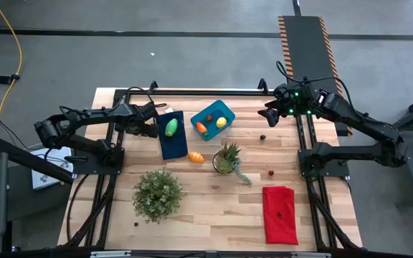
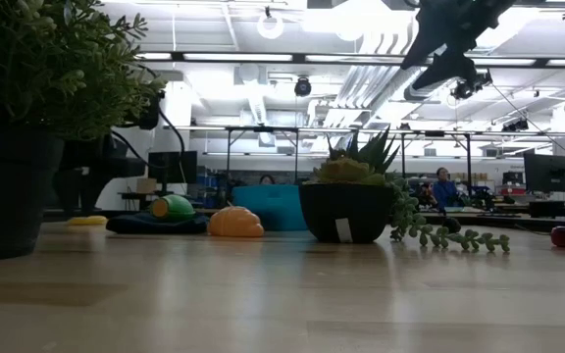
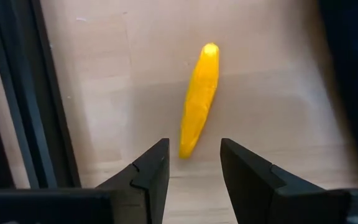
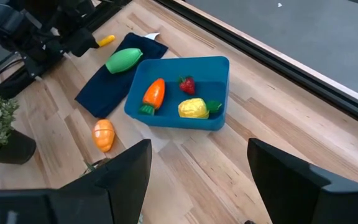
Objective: Pick and placing Produce into tupperware
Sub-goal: Put the yellow corn into the blue bin
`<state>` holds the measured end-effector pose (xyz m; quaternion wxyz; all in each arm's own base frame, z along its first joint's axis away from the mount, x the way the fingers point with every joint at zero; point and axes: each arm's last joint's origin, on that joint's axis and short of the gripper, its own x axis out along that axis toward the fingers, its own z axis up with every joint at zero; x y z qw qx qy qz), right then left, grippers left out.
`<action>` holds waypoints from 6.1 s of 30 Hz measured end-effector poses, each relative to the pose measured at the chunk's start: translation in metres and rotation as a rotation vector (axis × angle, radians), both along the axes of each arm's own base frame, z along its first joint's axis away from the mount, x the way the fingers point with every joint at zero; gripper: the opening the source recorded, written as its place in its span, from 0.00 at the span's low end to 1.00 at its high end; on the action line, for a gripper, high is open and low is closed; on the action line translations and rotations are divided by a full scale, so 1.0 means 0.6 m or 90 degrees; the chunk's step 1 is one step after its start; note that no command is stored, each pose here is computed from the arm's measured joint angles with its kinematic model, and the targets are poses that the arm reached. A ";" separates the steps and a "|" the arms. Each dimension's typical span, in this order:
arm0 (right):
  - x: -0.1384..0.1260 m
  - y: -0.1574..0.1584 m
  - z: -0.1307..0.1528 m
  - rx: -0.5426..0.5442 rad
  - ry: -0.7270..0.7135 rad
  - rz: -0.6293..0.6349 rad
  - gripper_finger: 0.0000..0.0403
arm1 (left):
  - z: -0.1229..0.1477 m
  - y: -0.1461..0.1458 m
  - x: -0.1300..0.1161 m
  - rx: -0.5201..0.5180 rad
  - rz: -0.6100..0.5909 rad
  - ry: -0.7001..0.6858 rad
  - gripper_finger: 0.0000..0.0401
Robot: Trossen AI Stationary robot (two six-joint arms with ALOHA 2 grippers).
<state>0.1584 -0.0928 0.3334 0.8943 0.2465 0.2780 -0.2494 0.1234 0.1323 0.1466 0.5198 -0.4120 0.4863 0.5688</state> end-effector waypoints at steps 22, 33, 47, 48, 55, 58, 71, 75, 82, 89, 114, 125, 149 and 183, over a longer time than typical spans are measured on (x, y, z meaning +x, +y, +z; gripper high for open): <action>0.000 0.000 0.000 -0.005 0.002 0.005 0.64 | 0.000 0.004 0.003 0.017 -0.010 -0.005 0.33; 0.000 0.000 0.000 -0.008 0.004 0.008 0.64 | 0.000 0.003 0.000 0.008 0.004 -0.003 0.33; 0.000 0.000 0.000 -0.009 0.004 0.008 0.64 | -0.023 0.000 -0.022 -0.031 0.059 -0.029 0.33; 0.000 0.000 0.000 -0.009 0.004 0.008 0.64 | -0.023 0.000 -0.022 -0.030 0.059 -0.028 0.33; 0.000 0.000 0.000 -0.009 0.004 0.008 0.64 | -0.023 0.002 -0.021 -0.027 0.024 -0.027 0.33; 0.000 0.000 0.000 -0.009 0.003 0.008 0.64 | -0.024 0.002 -0.021 -0.026 0.008 -0.026 0.33; 0.000 0.000 0.000 -0.007 0.003 0.007 0.64 | -0.024 0.006 -0.017 -0.016 -0.064 -0.026 0.33; 0.000 0.000 0.000 -0.005 0.001 0.005 0.64 | -0.024 0.007 -0.017 -0.014 -0.074 -0.022 0.33; 0.000 0.000 0.000 0.000 -0.001 0.001 0.64 | -0.024 0.007 -0.017 -0.014 -0.081 -0.021 0.31; 0.000 0.000 0.000 0.000 -0.001 0.001 0.64 | -0.024 0.007 -0.016 -0.016 -0.088 -0.028 0.13; 0.002 -0.001 0.002 -0.006 -0.011 0.001 0.64 | -0.010 0.018 -0.004 -0.006 -0.089 -0.062 0.02; 0.002 -0.001 0.003 -0.007 -0.012 0.001 0.64 | 0.021 0.036 0.014 0.015 -0.113 -0.106 0.01; 0.006 -0.004 0.008 -0.022 -0.036 0.000 0.64 | 0.114 0.065 0.048 0.030 -0.194 -0.181 0.02; 0.006 -0.003 0.008 -0.021 -0.036 -0.001 0.64 | 0.180 -0.070 0.191 0.092 -0.434 -0.326 0.02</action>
